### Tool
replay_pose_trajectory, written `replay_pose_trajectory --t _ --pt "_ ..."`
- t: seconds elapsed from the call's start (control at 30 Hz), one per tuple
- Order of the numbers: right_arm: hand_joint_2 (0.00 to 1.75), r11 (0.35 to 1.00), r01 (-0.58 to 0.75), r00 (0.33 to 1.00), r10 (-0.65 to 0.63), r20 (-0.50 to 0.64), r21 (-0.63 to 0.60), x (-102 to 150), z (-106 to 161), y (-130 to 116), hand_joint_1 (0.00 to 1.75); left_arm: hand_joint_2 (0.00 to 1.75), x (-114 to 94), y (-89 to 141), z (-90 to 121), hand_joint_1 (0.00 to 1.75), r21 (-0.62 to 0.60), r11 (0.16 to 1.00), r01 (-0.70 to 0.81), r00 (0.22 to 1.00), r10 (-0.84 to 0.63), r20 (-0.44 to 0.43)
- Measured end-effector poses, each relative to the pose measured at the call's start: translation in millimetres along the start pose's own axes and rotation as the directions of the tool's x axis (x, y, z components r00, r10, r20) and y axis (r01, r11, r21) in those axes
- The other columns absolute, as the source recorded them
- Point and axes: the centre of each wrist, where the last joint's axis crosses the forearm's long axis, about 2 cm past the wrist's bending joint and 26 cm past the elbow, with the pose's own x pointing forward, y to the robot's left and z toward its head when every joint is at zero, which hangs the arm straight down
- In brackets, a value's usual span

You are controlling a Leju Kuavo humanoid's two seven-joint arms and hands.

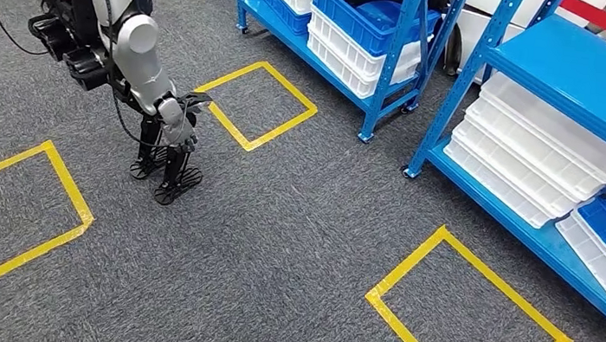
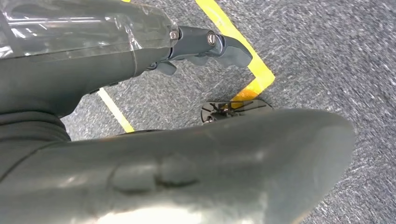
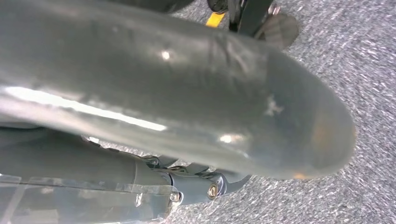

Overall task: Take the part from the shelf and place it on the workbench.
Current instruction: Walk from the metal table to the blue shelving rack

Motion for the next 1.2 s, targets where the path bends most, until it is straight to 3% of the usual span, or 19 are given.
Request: replay_pose_trajectory --t 1.2 --pt "0.0 1.0 0.003 1.0 -0.003 0.001 -0.001 0.2 -0.1 0.0 0.0 0.0 4.4 -1.1 -1.6 0.0 -0.006 1.0 -0.002 1.0 0.002 0.009"
